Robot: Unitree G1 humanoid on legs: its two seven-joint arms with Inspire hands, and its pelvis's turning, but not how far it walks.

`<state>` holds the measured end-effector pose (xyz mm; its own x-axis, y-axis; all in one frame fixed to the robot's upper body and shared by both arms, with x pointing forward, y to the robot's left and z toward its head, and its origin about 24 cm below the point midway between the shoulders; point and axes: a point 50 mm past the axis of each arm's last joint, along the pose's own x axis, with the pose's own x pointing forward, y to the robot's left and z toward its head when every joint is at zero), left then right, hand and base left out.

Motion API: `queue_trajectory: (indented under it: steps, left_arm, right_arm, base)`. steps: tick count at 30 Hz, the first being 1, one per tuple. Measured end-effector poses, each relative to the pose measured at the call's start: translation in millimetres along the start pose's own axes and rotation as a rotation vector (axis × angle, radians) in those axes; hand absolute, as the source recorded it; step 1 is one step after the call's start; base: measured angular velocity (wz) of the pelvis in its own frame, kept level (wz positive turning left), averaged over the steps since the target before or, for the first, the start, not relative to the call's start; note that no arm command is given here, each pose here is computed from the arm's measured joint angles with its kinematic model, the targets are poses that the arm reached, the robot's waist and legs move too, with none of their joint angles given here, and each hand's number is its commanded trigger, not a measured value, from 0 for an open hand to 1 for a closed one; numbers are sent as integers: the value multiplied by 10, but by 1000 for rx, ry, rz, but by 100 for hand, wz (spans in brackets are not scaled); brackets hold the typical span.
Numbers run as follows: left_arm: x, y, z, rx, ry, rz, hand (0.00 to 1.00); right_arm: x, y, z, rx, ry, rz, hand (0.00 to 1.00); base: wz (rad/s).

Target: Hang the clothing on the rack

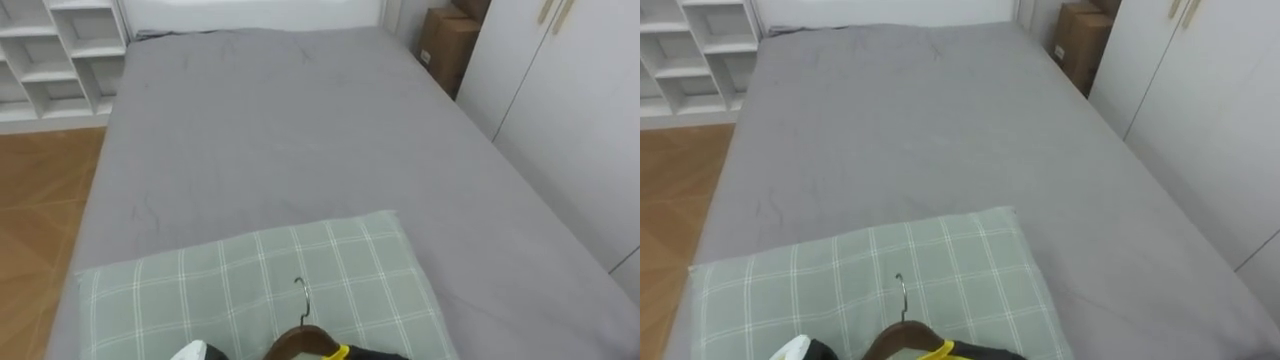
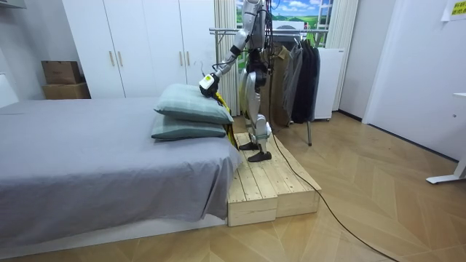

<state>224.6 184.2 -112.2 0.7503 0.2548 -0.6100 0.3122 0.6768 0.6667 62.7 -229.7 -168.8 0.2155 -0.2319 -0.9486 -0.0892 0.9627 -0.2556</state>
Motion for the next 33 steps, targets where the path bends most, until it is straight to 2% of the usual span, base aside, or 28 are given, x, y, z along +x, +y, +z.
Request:
queue_trajectory:
  steps: [6,10,27,33]
  left_arm:
    - [7,20,15,-131,10,-3,100]
    - [22,87,158,-187,-46,-1,100]
    - [-29,398,394,-195,-227,46,100]
    - [-103,529,543,-216,-317,89,100]
  right_arm:
    - [0,-16,20,9,-21,-3,0]
    - [-1,-39,13,18,-30,-8,0]
    - [1,-100,35,14,-44,-20,0]
    - [0,-148,20,20,-40,-23,0]
  base:
    - [3]
    - [12]
    - [8]
    - [3]
